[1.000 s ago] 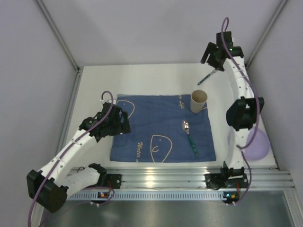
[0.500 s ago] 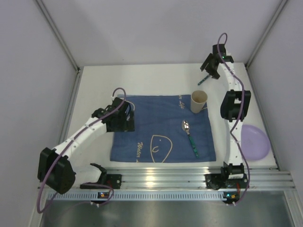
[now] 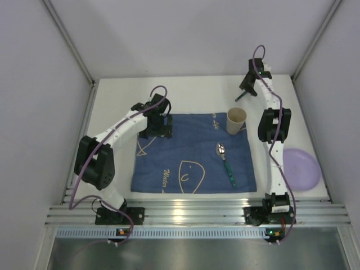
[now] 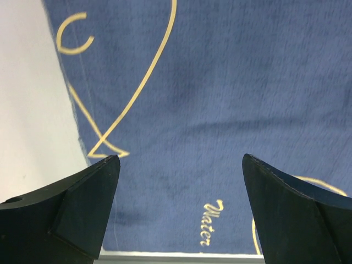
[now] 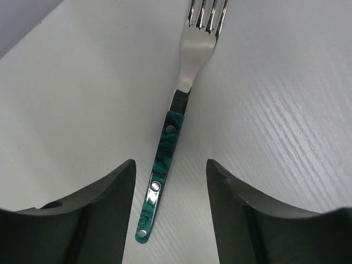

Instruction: Set the dinner table for one person

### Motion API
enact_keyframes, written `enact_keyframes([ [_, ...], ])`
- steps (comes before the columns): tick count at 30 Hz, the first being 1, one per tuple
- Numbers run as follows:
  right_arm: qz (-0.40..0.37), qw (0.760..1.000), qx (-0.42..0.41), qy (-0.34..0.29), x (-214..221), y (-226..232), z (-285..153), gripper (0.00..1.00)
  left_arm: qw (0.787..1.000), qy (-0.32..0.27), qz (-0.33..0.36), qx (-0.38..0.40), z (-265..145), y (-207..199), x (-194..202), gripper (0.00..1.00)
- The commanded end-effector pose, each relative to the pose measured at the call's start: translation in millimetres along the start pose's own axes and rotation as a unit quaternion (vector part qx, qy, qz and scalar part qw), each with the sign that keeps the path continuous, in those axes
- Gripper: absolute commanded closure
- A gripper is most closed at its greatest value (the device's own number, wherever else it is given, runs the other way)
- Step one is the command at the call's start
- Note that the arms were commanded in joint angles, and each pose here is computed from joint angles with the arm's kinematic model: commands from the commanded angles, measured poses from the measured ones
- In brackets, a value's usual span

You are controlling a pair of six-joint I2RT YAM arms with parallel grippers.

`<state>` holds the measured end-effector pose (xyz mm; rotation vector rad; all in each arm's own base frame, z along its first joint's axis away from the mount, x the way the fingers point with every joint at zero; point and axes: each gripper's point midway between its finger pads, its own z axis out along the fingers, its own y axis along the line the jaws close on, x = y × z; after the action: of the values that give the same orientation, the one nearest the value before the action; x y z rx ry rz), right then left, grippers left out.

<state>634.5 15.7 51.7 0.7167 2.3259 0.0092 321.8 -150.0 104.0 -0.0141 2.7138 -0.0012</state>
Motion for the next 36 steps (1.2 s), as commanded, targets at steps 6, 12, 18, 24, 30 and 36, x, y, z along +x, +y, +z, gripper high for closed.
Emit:
enact_keyframes([
  [6, -0.007, 1.000, 0.011, 0.022, 8, -16, 14, 0.60, 0.999, 0.032, 0.005, 0.014, 16, -19, -22, 0.02],
  [12, -0.037, 0.998, 0.026, 0.040, 13, -27, 5, 0.66, 0.999, 0.043, 0.008, 0.018, 24, -24, -27, 0.03],
  [18, -0.048, 0.994, 0.045, 0.083, 30, -46, 1, 0.75, 0.998, 0.048, 0.008, 0.028, 27, -26, -29, 0.03],
  [24, -0.042, 0.994, 0.053, 0.091, 24, -69, 4, 1.00, 0.998, 0.048, 0.016, 0.038, 26, -31, -34, 0.03],
  [30, -0.050, 0.998, 0.023, 0.019, -27, -49, -22, 1.00, 0.999, 0.016, 0.024, 0.046, 16, -36, -57, 0.03],
  [36, -0.034, 0.996, -0.025, -0.084, -105, -22, -111, 1.00, 0.998, -0.037, 0.034, 0.037, -8, -28, -85, 0.02],
])
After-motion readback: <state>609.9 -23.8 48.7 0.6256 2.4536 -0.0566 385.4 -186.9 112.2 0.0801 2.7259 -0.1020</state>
